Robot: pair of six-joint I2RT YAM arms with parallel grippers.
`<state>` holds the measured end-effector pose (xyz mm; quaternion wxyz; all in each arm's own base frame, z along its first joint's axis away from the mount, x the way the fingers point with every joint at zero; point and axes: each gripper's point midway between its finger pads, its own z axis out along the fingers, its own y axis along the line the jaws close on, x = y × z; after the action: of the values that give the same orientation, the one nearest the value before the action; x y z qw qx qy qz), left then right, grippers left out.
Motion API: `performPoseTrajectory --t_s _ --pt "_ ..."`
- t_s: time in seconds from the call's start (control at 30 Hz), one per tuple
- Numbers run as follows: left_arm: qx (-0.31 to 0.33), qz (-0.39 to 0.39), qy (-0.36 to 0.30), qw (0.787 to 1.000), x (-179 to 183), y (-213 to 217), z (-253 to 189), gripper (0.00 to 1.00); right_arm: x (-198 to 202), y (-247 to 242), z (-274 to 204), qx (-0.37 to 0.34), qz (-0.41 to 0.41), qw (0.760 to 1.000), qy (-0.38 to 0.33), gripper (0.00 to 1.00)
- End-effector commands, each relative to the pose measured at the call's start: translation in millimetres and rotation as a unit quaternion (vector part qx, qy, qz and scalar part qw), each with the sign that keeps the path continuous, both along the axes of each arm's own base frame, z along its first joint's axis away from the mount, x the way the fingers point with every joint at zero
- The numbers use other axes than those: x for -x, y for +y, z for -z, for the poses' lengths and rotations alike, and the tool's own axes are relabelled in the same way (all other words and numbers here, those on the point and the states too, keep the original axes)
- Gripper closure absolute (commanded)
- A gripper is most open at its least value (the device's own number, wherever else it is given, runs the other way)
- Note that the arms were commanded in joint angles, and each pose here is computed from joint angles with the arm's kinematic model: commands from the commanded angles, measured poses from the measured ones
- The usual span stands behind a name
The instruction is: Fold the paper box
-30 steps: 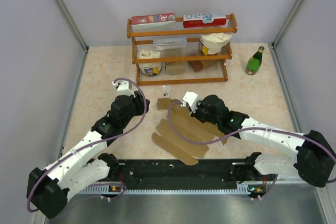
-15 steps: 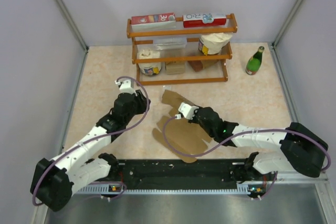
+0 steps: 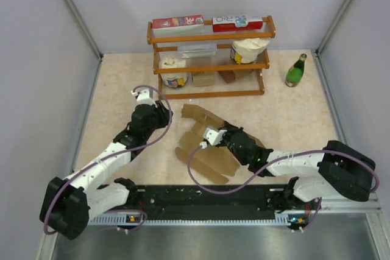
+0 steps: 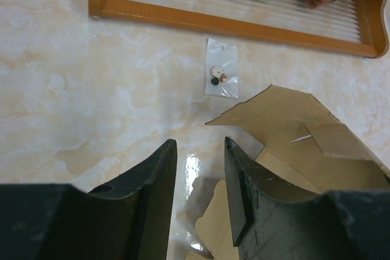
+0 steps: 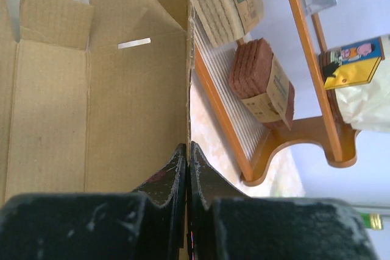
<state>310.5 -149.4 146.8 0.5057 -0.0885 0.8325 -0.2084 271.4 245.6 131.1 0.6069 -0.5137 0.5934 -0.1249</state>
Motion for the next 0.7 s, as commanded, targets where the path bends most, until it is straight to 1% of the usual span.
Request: performPoseTrajectory --t_s 0.0,0.1,0.23,0.3,0.37,0.43,0.47,0.67 --pt "0.020 -0.003 -0.039 0.999 -15 4 -21 0.58 2 12 -16 0.019 -0.022 0.998 -0.064 1.00" --pt "0.025 -0.008 -0.041 0.999 -17 10 -20 0.58 6 16 -13 0.036 -0.035 0.996 -0.079 1.00" --pt "0.034 -0.009 -0.040 0.999 -16 15 -11 0.58 14 18 -13 0.038 -0.046 0.994 -0.092 1.00" --pt "0.043 0.001 -0.044 0.998 -17 12 -9 0.58 19 18 -13 0.040 -0.053 0.993 -0.098 1.00" --pt "0.049 0.017 -0.044 0.998 -17 8 -6 0.55 24 20 -11 0.043 -0.065 0.992 -0.097 1.00" --pt "0.060 0.057 -0.041 0.996 -14 -7 -4 0.52 27 21 -12 0.040 -0.076 0.992 -0.094 1.00" --pt "0.061 0.066 -0.038 0.995 -15 -9 -3 0.51 29 21 -10 0.040 -0.079 0.992 -0.092 1.00" --pt "0.075 0.086 -0.020 0.993 -24 -21 10 0.49 34 22 -13 0.036 -0.090 0.991 -0.090 1.00"
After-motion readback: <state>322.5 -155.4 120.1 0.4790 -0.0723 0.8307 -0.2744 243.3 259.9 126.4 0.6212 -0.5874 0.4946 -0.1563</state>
